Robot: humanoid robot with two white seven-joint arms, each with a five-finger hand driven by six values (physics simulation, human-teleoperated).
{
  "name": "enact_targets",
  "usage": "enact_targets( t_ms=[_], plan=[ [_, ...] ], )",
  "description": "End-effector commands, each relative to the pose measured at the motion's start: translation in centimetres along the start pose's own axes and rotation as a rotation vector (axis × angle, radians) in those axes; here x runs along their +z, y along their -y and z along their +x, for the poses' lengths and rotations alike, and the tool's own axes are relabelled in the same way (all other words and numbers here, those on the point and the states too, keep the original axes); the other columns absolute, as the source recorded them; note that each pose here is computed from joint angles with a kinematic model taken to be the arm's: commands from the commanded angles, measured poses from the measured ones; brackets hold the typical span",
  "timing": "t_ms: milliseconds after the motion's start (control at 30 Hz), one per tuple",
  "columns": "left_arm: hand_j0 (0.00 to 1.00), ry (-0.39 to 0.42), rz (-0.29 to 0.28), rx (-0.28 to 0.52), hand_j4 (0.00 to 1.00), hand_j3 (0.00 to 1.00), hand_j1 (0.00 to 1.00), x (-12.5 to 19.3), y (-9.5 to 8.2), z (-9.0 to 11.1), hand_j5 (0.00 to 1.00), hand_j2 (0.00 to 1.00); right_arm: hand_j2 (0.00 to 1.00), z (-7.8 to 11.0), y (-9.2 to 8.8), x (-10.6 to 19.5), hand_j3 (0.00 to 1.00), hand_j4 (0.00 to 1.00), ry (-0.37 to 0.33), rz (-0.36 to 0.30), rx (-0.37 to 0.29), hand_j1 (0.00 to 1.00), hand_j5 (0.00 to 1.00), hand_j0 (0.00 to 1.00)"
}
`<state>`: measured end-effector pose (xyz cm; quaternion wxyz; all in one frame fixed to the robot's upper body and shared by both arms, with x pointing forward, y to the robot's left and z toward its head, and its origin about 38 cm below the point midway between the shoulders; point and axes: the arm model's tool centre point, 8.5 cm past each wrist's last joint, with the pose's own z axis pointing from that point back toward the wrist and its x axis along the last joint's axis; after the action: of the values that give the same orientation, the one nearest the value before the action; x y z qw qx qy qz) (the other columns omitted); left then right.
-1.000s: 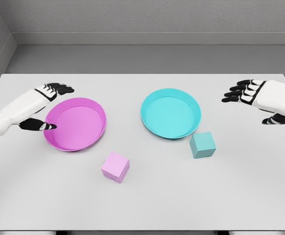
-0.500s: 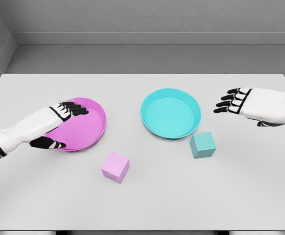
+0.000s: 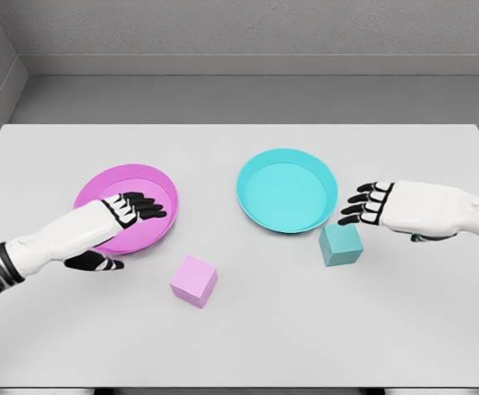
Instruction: Place the blocks in the corresponding plates according to their colors
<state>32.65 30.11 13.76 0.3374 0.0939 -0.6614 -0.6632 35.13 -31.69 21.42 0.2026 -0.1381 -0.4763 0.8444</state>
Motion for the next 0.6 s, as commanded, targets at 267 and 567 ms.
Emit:
enact_targets(
  t_ms=[267, 567],
  plan=[
    [1.0, 0.011, -0.047, -0.023, 1.0, 1.0, 1.0, -1.2, 1.3, 0.0, 1.0, 1.0, 1.0, 0.8, -1.2, -1.9, 1.0, 1.0, 0.027, 0.041, 0.0, 1.0, 1.0, 1.0],
    [1.0, 0.053, -0.08, -0.035, 1.0, 1.0, 1.0, -3.4, 2.5, 0.5, 1.0, 1.0, 1.0, 0.3, -1.6, -3.8, 1.0, 1.0, 0.025, 0.013, -0.029, 1.0, 1.0, 1.0]
  ],
)
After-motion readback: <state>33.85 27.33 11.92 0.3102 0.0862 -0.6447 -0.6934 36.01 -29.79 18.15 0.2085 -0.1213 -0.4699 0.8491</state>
